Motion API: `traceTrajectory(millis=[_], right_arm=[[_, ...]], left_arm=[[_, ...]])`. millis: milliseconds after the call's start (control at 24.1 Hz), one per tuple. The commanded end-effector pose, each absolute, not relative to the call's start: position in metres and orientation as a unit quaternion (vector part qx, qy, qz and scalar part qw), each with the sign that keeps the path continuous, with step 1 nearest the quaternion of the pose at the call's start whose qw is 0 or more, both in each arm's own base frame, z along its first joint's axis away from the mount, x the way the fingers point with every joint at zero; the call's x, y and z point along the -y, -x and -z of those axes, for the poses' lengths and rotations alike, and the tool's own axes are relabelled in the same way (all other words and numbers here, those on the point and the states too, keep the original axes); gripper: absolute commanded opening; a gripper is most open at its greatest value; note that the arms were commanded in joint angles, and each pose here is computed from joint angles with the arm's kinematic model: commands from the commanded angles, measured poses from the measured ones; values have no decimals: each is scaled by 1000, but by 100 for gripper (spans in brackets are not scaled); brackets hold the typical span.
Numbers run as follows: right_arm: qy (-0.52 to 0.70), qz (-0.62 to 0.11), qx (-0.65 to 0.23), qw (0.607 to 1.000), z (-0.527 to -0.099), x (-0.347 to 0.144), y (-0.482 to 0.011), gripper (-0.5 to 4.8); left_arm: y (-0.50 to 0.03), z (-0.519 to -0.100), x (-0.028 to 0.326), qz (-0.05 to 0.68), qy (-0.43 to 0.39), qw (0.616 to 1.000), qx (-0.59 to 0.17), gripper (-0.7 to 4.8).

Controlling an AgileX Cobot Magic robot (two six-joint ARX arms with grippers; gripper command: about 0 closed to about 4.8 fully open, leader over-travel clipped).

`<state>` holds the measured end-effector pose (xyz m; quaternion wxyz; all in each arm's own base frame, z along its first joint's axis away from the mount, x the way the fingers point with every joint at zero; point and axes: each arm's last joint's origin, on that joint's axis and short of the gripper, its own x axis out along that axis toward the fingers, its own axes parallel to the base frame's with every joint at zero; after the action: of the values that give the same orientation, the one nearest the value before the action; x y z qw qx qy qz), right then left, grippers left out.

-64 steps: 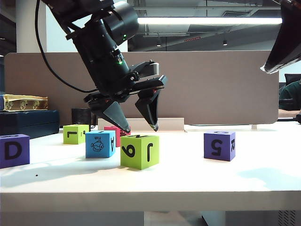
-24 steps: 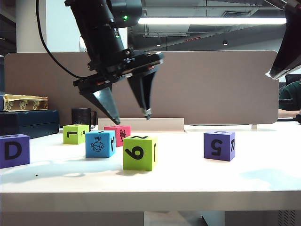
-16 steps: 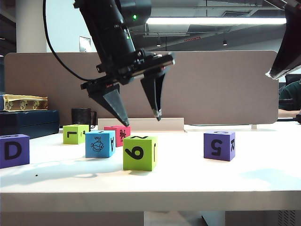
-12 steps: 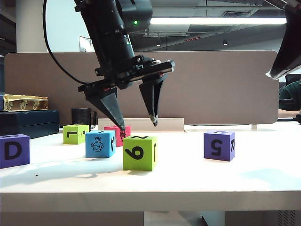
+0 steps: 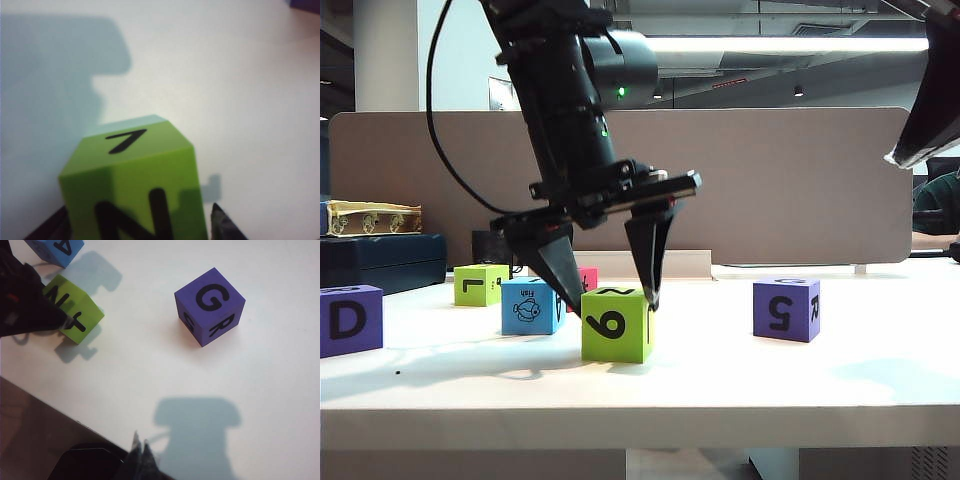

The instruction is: Select the appropriate blocks from the scattered letter blocks on the table and arrange them in a row to spell out "TURING".

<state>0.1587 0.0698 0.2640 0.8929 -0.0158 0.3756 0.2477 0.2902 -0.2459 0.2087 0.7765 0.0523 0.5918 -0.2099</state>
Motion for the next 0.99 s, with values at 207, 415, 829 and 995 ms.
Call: traceTrajectory(millis=[207,415,829,995], right_arm=[[16,-250,-367,896,-267,-70,-159,-1],[16,-250,-367,896,-267,-70,-159,-1],[17,-249,-371,894,-266,-70,-159,-1],[17,-249,-371,894,-266,-70,-159,-1]], left_arm=[[-294,-209,249,220,-48,788,-573,208],[-302,-214,252,227,-34,810,-540,208],[-331,-222,227,169,-13,851,-498,208],[-335,-222,221,163,-6,852,-497,208]])
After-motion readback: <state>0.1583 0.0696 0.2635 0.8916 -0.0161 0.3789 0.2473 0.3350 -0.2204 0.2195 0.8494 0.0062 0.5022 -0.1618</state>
